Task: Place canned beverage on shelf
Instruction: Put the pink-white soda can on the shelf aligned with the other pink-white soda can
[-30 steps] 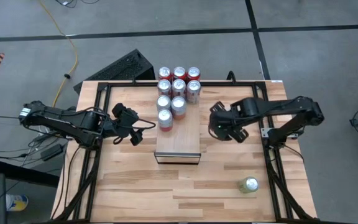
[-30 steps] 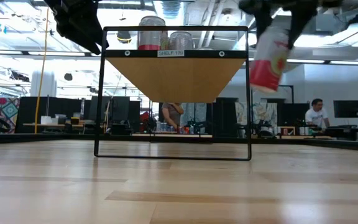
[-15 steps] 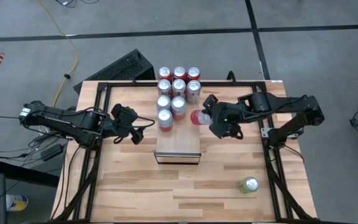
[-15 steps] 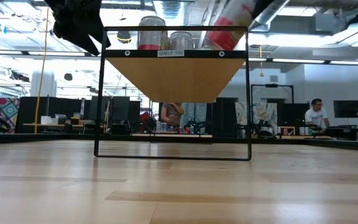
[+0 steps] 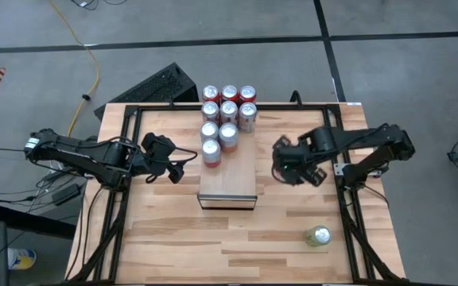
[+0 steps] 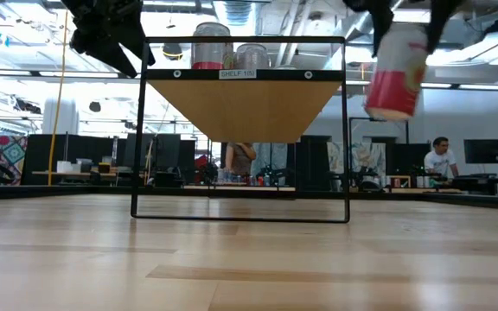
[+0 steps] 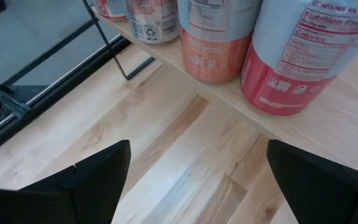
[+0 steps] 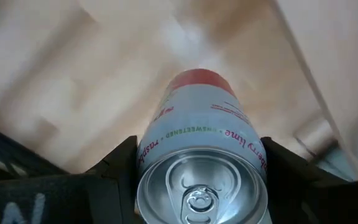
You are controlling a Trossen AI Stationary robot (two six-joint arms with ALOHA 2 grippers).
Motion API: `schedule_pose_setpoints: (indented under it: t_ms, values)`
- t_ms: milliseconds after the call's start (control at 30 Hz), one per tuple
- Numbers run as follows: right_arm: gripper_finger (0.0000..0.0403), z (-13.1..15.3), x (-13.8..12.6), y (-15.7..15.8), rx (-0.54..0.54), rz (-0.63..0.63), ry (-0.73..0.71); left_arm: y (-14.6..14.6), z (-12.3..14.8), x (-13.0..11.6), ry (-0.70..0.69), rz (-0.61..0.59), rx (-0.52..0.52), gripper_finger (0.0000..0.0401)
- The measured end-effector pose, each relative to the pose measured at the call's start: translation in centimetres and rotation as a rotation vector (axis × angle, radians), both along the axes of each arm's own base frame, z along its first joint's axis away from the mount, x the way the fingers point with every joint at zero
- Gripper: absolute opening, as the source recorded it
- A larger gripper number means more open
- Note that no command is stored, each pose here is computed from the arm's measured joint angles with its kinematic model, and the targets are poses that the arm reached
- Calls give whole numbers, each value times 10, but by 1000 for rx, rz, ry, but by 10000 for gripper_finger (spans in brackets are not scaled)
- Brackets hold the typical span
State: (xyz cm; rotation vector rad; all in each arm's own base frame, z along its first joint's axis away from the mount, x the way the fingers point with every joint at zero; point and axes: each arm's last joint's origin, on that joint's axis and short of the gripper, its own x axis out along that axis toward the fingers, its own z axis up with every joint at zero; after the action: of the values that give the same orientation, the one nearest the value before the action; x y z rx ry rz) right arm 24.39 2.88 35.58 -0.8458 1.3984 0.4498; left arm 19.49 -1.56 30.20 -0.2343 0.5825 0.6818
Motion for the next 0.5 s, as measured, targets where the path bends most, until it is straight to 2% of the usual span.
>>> schedule_pose_setpoints:
  t_ms: [233, 500]
  values:
    - [239, -40, 4, 16, -14, 199, 70, 1, 0, 0, -4, 21, 20, 363]
    - [259, -82, 9, 21, -3, 235, 56, 1, 0, -1, 0, 27, 27, 363]
